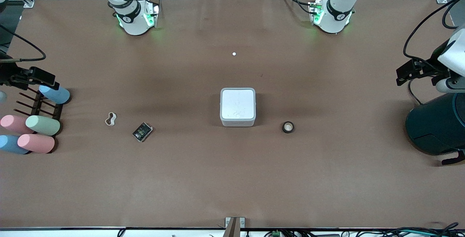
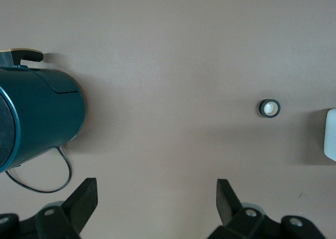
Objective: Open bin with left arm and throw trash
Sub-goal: 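Move both grippers from rest out toward the bin and the trash, then open the bin lid with the left gripper while the right gripper descends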
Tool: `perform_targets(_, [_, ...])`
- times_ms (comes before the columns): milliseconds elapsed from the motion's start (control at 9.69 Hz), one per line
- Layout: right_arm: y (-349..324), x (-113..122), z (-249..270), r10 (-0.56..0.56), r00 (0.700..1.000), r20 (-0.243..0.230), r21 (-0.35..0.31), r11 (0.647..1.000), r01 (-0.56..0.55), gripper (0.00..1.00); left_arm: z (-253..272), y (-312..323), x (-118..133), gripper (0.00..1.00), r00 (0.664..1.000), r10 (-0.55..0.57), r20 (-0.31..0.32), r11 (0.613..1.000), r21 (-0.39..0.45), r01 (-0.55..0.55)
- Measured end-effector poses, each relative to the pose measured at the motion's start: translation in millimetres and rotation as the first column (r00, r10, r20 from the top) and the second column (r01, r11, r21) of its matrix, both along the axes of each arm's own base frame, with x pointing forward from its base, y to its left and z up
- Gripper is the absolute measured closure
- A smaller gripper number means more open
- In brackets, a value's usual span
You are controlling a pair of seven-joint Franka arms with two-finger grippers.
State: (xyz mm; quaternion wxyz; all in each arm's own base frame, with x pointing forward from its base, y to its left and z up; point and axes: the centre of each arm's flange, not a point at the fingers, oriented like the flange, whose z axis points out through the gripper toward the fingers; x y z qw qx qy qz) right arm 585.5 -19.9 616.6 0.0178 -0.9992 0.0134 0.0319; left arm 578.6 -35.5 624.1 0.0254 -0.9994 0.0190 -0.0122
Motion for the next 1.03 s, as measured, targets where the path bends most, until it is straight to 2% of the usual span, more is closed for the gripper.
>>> perform_targets(413, [0.8, -27.0, 23.3, 0.000, 1.000, 0.017, -0.002, 1.000, 0.000, 0.00, 0.4, -3.3, 0.3, 0.00, 1.000, -0.007, 0.000, 1.000, -0.001, 0.007])
perform_targets(619, [6.9, -28.7, -4.3, 0.010, 1.000, 0.000, -0.001, 1.000, -0.010, 0.00, -9.5, -52.1, -1.1, 0.03, 0.995, -0.099, -0.021, 0.995, -0.008, 0.099])
perform_targets(825, [34.4, -14.4, -87.2, 0.011, 0.999, 0.045, -0.003, 1.000, -0.010, 0.00, -56.3, -167.1, -5.6, 0.12, 0.972, -0.219, -0.082, 0.976, -0.020, 0.218])
perform_targets(929, [48.8, -11.7, -128.3, -0.044, 0.997, 0.064, -0.003, 0.999, 0.045, 0.00, -90.9, -224.8, -6.7, 0.30, 0.963, -0.254, -0.094, 0.967, -0.028, 0.252])
perform_targets(1032, [63.4, -8.0, -170.0, -0.122, 0.991, 0.060, -0.003, 0.992, 0.122, 0.00, -128.5, -278.8, -7.2, 0.46, 0.955, -0.286, -0.078, 0.958, -0.043, 0.284])
